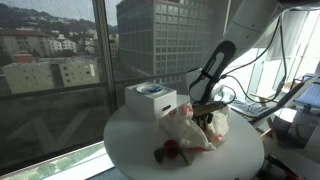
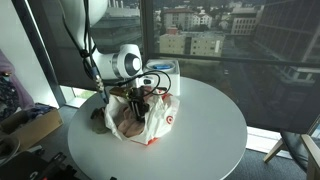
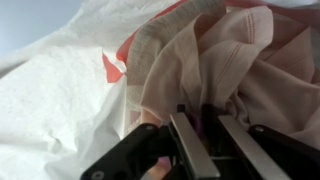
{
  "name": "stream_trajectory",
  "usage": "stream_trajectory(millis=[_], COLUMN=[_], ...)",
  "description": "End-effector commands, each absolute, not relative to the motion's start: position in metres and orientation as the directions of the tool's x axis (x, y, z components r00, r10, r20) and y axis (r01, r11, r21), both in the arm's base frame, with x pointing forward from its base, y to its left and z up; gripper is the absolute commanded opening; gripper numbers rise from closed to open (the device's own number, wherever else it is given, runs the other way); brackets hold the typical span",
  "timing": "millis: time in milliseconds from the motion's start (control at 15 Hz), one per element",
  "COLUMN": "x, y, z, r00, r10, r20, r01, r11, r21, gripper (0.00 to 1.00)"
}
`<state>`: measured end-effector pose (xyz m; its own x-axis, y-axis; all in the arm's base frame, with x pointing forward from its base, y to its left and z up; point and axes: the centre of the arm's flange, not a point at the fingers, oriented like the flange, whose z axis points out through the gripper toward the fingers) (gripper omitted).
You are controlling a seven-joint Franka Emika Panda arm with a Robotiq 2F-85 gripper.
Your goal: Remove the items from the plastic bag and put them on the table
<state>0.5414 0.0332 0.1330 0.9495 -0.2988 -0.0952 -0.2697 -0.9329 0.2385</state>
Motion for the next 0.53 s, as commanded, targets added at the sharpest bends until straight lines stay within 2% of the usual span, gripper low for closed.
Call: stream_trajectory(millis=[0, 133, 467], x=[0.544, 0.544, 0.550], y=[0.042, 0.046, 0.068], z=[0.174, 0.196, 0.271], r00=[0.953, 0.953, 0.968], r10=[-0.276, -0.268, -0.217], r20=[-0.124, -0.141, -0.124], r01=[-0.230, -0.210, -0.154], r11=[-0.927, -0.921, -0.909], r21=[0.297, 0.329, 0.387], gripper=[0.02, 0.07, 0.07])
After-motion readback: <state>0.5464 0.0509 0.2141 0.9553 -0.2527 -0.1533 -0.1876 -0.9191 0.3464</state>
